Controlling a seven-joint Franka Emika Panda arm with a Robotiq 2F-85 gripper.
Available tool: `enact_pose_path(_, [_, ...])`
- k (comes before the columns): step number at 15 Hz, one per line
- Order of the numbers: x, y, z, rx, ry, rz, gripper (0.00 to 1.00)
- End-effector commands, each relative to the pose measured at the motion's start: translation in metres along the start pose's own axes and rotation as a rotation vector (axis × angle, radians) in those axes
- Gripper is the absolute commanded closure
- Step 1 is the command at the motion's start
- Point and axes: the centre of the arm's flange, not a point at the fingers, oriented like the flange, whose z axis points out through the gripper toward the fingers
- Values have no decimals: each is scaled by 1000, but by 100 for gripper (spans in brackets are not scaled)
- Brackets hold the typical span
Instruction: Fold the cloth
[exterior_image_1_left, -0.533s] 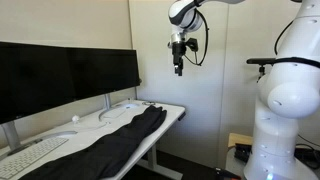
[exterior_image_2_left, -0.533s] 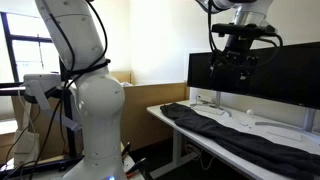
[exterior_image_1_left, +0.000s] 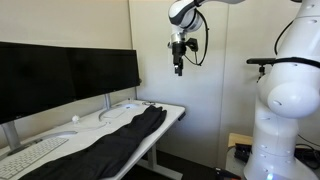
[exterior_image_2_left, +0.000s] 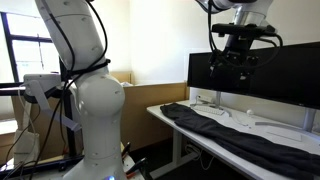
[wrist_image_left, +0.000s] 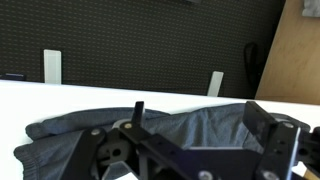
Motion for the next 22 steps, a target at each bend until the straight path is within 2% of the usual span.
enact_pose_path(1, [0,0,0,0,0,0,0])
enact_pose_path(3, [0,0,0,0,0,0,0])
enact_pose_path(7, [14,1,7,-28,53,7,0])
enact_pose_path(11, [40,15,1,-65,96,27,0])
enact_pose_path(13, [56,33,-5,-94,107,38,0])
enact_pose_path(19, [121,93,-27,-174,227,113,0])
enact_pose_path(22, [156,120,-31,-213,217,134,0])
